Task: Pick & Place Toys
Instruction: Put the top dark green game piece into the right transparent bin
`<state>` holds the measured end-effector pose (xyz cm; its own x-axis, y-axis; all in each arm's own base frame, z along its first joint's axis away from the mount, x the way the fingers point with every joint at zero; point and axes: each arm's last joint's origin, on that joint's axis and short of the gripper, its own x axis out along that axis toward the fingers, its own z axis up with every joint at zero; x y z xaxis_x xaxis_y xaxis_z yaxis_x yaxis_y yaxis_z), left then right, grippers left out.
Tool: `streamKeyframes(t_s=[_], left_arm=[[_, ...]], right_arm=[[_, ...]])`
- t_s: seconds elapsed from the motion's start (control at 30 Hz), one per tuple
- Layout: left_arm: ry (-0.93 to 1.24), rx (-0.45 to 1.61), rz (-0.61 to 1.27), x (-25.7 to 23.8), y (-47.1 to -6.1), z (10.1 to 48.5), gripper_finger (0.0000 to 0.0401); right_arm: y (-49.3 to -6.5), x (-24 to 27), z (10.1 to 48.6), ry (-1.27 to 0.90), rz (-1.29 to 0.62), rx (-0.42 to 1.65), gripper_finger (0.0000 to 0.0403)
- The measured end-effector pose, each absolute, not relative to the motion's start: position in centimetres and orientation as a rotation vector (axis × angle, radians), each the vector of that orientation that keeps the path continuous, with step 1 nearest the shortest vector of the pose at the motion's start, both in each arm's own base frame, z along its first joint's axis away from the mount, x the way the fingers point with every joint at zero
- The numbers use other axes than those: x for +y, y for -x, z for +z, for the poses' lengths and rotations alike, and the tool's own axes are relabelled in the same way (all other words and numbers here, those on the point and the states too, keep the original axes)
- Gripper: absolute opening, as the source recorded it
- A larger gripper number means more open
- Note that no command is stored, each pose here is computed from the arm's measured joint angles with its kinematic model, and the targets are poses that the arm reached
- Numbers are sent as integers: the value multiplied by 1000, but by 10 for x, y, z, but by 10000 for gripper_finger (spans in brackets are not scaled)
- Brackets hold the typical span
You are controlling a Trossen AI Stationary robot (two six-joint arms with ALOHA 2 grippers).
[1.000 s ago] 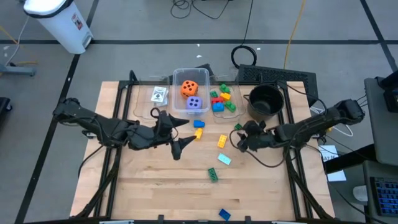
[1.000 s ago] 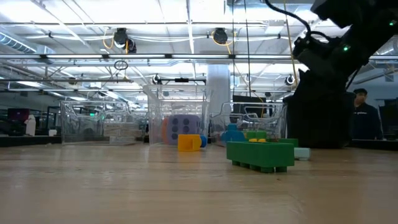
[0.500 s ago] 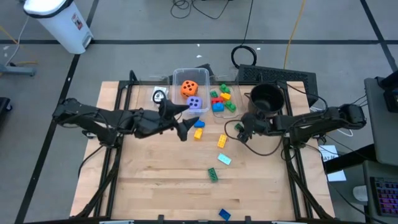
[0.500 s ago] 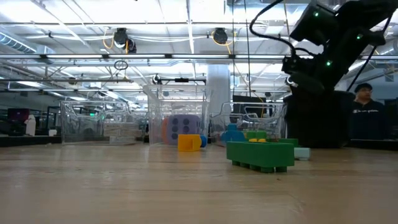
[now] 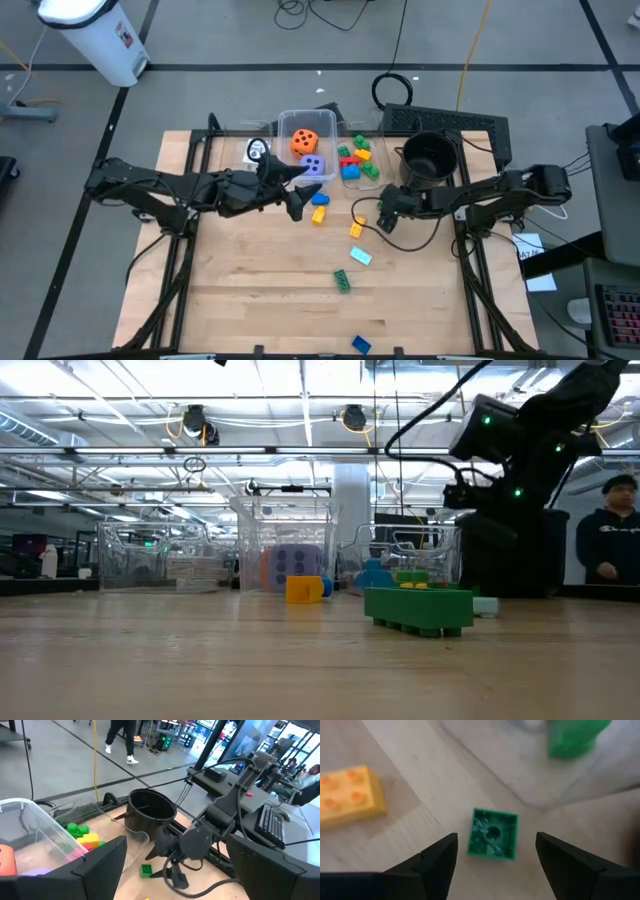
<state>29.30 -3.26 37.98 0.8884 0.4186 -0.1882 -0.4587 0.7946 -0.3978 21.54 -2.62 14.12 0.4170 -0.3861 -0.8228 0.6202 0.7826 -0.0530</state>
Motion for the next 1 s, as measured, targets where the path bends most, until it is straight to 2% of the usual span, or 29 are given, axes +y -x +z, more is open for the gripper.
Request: streamKeyframes(t_s=[0.27,0.63,0.77,0.9,1.0], left_arm=[[461,94,474,-33,-293,379,347],[405,112,480,-30,-293,379,347],[401,116,493,-26,-293,378,347],[395,121,485,-24,-294,378,347],[395,127,479,-23,-294,378,347]], right_arm=[[-221,-26,126,-338,-688,967,235],[-227,-25,138,-358,-654,857,118],[-226,-24,137,-372,-634,871,117],[-227,-23,139,-411,-594,868,133],[-228,-21,149,-486,-547,805,138]])
